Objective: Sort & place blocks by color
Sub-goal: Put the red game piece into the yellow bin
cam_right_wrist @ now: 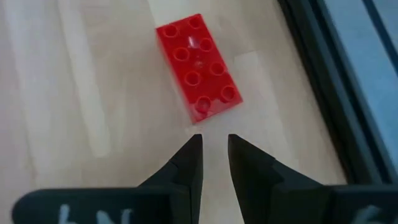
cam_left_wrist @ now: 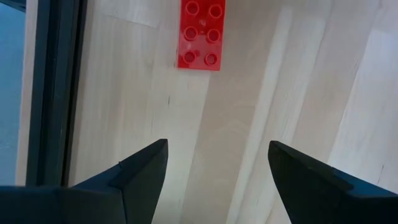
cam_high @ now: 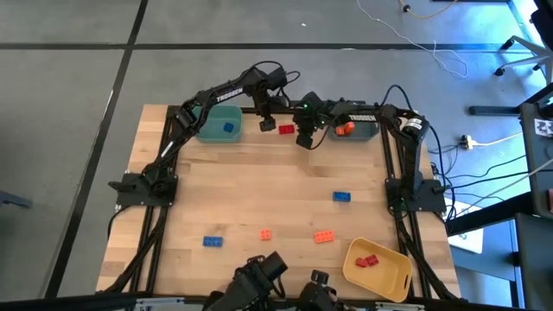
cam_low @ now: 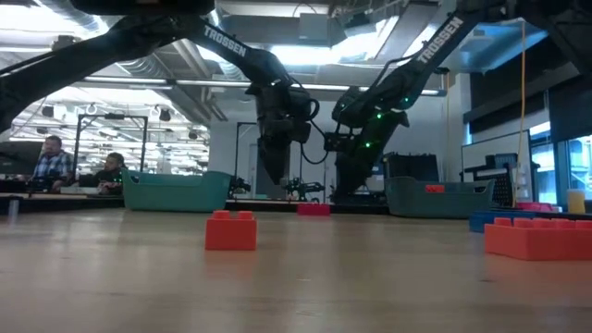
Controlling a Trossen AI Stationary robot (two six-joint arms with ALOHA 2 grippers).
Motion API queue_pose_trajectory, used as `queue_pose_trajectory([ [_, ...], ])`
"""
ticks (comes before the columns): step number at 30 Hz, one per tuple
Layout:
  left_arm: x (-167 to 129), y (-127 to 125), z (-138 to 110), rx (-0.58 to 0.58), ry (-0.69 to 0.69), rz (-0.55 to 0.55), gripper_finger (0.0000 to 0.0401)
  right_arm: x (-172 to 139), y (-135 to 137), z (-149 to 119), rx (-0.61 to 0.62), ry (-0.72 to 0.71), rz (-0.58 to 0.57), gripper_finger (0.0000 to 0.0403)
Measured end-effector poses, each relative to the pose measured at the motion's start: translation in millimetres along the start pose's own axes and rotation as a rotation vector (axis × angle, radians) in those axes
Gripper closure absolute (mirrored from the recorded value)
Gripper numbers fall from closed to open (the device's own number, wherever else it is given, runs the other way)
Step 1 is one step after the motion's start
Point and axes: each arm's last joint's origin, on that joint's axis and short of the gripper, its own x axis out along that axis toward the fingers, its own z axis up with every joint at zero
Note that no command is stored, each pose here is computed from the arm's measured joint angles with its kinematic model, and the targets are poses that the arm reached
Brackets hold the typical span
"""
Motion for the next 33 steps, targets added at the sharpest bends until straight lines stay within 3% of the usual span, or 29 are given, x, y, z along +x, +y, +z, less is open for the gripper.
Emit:
queue_pose_trajectory([
  [6,0.0,0.2,0.1,0.000,-0.001,0.001,0.0131,1.9,2.2,4.5,-0.003,-0.080,0.101,0.0325],
  [15,0.0,0.3,0.2,-0.001,-0.002,0.002,0.0131,1.4,1.8,2.8,0.002,-0.059,0.092,0.0325],
  [22,0.0,0.3,0.1,-0.001,-0.002,0.002,0.0131,0.6,-5.5,0.3,0.023,-0.023,-0.013,0.0325],
  [33,0.1,0.5,0.1,0.000,-0.002,0.003,0.0131,10.6,-21.0,-12.1,0.084,-0.001,0.003,0.0325],
])
